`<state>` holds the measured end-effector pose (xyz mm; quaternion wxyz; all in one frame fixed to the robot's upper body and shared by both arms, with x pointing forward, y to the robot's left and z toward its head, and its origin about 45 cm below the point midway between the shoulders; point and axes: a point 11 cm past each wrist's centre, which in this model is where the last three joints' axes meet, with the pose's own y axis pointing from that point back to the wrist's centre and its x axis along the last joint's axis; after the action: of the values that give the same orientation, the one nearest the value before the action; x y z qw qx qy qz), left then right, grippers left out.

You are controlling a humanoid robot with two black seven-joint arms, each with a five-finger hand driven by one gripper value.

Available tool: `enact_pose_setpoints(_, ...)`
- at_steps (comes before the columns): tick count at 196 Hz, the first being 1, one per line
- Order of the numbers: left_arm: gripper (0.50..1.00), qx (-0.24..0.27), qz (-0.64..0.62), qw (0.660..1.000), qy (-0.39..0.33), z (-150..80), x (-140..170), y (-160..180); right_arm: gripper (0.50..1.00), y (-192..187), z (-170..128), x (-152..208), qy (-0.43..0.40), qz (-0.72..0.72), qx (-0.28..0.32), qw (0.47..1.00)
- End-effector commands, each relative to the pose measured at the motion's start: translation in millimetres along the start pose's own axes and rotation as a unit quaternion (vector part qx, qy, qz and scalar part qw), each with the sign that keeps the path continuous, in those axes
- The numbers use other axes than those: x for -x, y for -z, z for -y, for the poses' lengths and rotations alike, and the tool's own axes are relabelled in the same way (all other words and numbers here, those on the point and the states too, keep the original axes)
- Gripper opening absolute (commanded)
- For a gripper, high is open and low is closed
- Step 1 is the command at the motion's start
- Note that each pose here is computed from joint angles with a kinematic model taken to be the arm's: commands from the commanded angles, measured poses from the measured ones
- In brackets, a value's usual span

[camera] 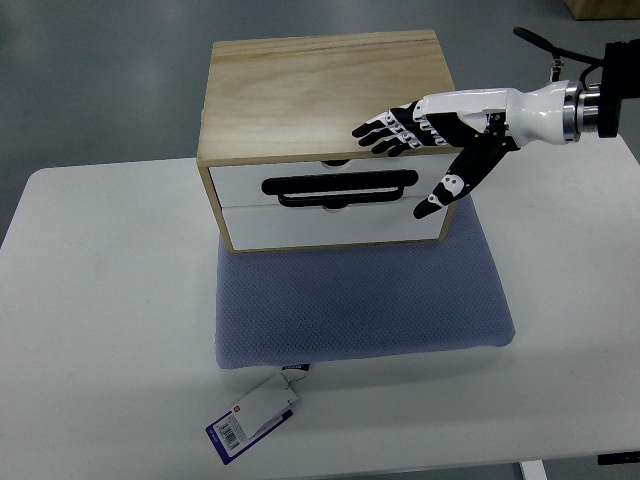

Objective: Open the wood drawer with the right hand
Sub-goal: 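Reach the right hand toward the black handle of the upper drawer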

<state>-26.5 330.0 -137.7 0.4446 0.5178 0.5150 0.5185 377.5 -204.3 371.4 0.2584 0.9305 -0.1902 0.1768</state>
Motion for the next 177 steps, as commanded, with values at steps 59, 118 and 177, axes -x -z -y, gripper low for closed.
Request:
enact_pose_setpoints(59, 1.0, -0.001, 0.0, 1.0, 0.0, 0.0, 0.0, 0.7, 0.954, 11.9, 38.3, 19.2, 0.045, -0.006, 0.014, 0.999)
enact_pose_setpoints(118, 1.0, 0.0, 0.0, 1.0, 0.0, 0.0, 0.0, 0.5, 0.952, -4.0, 43.9, 16.1, 0.042, 0.028, 0.033, 0.998)
enact_pose_setpoints(177, 1.0, 0.0, 0.0, 1.0, -0.001, 0.0, -0.1, -0.2, 0.952, -6.5, 44.3, 15.9, 0.041, 0.027, 0.038, 0.998)
